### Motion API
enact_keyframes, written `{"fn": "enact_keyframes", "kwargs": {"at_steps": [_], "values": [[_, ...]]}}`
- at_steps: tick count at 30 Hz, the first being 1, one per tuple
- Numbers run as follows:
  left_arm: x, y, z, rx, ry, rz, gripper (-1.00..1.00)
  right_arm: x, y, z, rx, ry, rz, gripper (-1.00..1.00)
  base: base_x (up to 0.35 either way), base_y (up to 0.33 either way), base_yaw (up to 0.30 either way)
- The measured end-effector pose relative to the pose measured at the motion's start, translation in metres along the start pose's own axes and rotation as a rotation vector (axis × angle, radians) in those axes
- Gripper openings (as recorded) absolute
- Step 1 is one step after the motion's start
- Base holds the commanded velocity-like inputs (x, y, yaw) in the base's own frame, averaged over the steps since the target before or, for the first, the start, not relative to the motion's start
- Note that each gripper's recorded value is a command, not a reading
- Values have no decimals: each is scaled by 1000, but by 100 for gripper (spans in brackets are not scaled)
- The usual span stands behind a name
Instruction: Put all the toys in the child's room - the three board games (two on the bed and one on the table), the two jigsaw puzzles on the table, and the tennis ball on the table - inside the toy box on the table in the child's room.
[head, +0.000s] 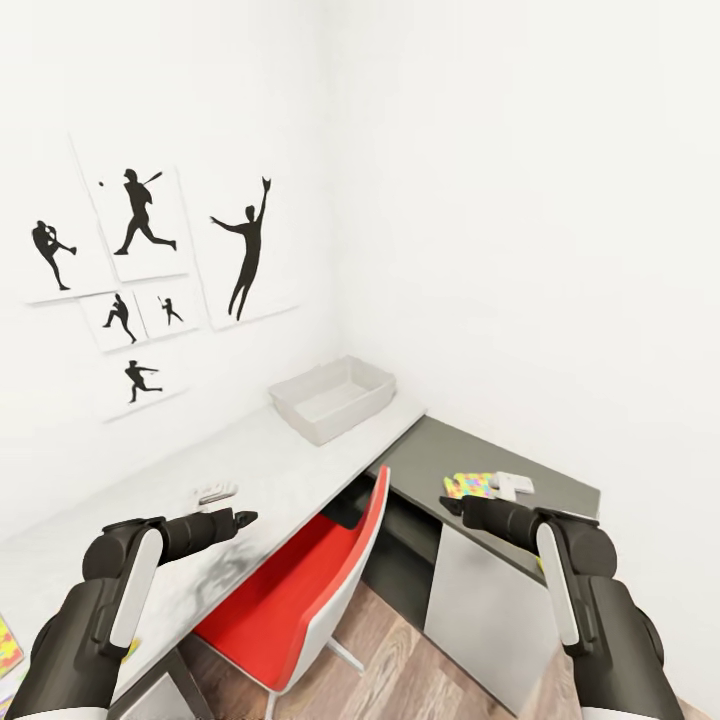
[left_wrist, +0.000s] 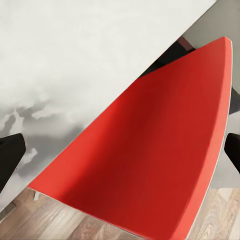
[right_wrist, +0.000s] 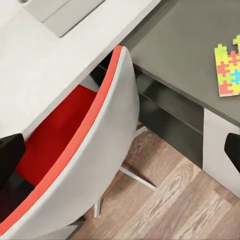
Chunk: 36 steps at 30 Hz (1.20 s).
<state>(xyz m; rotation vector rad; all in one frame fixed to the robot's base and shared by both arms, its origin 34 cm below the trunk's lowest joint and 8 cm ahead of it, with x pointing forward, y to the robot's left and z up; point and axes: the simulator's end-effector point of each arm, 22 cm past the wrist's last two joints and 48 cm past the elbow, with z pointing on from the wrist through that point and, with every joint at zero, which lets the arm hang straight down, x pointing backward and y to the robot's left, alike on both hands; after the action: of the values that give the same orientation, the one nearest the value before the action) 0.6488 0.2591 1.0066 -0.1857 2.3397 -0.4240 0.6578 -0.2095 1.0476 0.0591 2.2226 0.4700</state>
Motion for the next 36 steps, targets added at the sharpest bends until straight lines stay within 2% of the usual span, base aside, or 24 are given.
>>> {"fn": "enact_keyframes", "kwargs": {"at_steps": [17,36], "values": [[0,0,0,-1,0,0,100,-1,1,1,-9,-8,4,100,4,0,12],[0,-1,0,3,0,-1,100,-1,2,1,-13,-10,5,100,97,-26,2]]}}
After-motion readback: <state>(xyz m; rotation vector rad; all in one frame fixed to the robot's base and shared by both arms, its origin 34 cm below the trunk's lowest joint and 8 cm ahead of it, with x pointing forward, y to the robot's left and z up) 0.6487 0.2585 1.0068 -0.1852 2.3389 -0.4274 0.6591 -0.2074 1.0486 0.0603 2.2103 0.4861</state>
